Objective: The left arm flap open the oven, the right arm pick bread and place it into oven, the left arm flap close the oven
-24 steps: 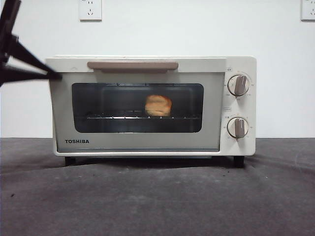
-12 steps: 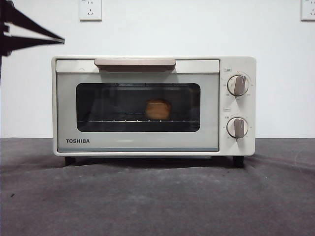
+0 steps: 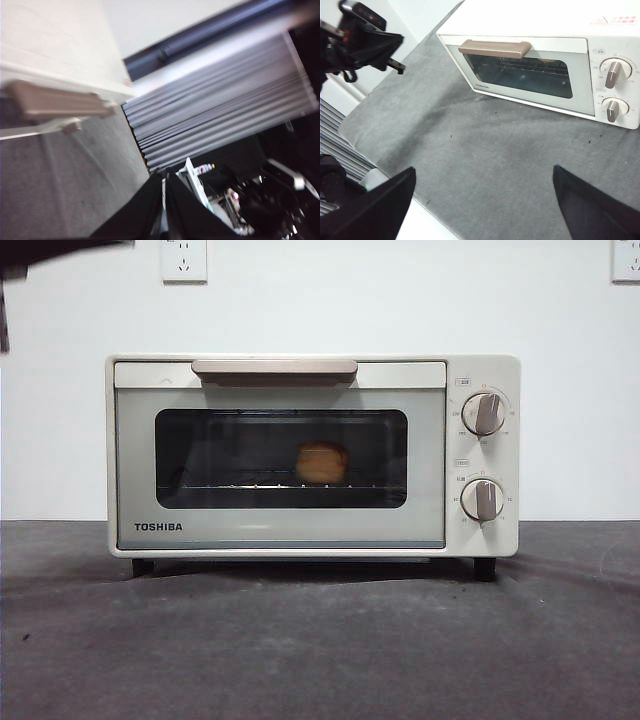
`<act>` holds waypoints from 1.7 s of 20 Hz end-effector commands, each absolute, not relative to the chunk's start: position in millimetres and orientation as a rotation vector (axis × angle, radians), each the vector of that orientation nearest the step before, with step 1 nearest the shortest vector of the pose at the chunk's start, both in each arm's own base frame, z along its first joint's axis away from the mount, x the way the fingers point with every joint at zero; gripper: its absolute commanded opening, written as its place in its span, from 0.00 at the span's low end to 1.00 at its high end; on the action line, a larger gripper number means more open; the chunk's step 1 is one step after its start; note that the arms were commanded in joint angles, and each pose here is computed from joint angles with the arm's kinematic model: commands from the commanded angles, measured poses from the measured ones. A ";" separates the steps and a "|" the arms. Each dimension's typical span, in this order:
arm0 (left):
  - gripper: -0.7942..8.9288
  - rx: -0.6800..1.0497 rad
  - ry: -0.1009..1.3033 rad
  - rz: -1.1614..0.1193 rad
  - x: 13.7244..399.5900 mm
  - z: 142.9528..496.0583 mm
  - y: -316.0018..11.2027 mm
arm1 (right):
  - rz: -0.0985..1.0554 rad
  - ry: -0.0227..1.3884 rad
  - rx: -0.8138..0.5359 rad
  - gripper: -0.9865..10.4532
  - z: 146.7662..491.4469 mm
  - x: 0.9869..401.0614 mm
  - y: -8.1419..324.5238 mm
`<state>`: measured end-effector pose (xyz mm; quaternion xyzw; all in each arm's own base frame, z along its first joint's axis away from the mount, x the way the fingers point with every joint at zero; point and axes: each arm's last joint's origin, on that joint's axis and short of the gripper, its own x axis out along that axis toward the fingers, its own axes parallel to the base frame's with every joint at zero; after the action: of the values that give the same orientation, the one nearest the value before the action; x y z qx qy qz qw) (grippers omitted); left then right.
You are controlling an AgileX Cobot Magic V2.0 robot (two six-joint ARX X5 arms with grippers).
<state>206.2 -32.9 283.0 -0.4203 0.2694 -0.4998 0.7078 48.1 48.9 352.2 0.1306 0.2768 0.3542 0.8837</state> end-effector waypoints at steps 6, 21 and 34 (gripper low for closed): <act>0.10 -0.816 0.423 -1.142 170.1 314.9 -31.5 | 0.787 0.488 0.152 0.46 358.8 47.1 48.7; 0.10 -0.372 0.325 -0.623 91.1 288.0 -20.3 | 0.713 0.370 0.042 0.13 363.5 51.2 48.1; 0.10 -0.387 0.366 -0.603 87.9 284.0 -19.9 | 0.637 0.343 0.035 0.10 364.6 52.4 46.0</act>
<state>88.3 -19.9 279.8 -0.1985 0.1893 -0.2904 0.9167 53.6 46.7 358.5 0.0155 0.1827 0.3074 0.9337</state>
